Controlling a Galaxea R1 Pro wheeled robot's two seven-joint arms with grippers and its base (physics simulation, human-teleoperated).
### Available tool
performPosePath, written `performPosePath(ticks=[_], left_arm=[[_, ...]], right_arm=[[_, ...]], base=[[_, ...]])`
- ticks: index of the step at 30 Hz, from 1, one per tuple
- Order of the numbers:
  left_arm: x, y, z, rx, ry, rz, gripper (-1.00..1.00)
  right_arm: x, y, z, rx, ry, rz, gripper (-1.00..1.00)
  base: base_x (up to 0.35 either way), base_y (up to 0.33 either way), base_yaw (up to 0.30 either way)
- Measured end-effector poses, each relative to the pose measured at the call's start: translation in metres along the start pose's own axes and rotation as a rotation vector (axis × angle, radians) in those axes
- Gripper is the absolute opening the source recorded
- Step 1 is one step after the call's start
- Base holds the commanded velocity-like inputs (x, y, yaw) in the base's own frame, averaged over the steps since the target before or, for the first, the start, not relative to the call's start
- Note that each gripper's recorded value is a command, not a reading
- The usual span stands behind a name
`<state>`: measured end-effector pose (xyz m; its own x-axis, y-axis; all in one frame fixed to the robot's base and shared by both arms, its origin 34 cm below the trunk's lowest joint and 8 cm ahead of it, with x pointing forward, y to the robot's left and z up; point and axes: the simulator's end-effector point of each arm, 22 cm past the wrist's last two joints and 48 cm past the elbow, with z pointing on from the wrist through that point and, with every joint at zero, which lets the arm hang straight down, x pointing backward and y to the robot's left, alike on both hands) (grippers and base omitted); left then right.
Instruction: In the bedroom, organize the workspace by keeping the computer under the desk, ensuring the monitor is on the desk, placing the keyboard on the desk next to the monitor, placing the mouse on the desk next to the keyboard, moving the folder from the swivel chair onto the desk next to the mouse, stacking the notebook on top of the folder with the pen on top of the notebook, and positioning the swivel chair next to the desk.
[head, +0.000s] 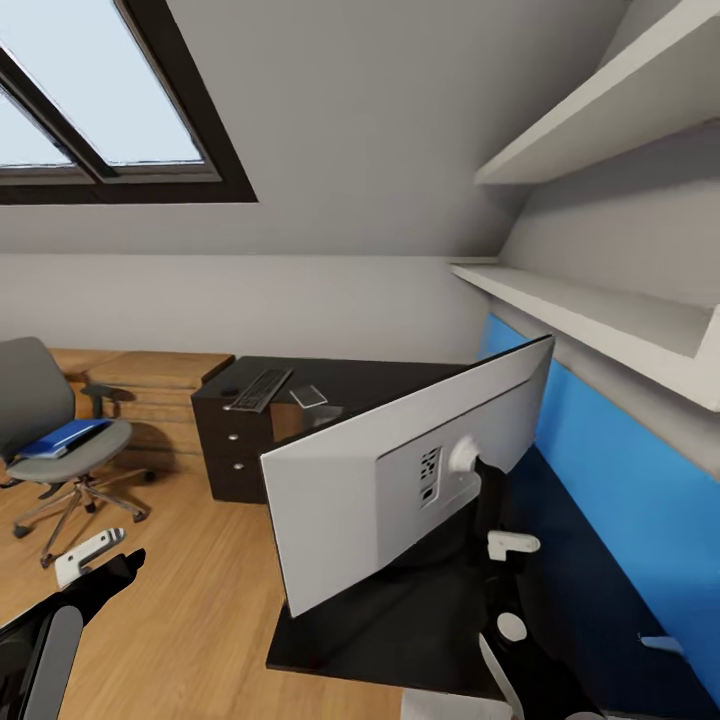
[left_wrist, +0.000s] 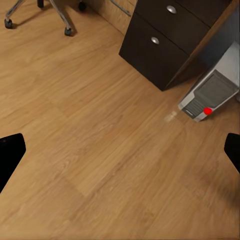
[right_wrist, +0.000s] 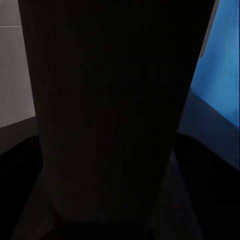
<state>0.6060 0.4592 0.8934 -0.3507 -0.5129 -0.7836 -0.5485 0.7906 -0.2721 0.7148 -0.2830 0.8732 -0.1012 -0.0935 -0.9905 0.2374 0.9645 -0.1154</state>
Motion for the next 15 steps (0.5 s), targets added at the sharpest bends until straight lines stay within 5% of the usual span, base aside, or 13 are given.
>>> performPosePath(ticks=[6, 15], left_arm=[[0.0003, 0.0000, 0.0000, 0.000, 0.001, 0.000, 1.00], [0.0003, 0.0001, -0.0001, 0.000, 0.001, 0.000, 1.00]], right_arm=[[-0.0003, -0.0002, 0.0001, 0.000, -0.002, -0.001, -1.00], [0.0004, -0.0008, 0.0001, 0.002, 0.002, 0.001, -1.00]], base=[[0.000, 0.000, -0.227], [0.000, 0.000, -0.032]])
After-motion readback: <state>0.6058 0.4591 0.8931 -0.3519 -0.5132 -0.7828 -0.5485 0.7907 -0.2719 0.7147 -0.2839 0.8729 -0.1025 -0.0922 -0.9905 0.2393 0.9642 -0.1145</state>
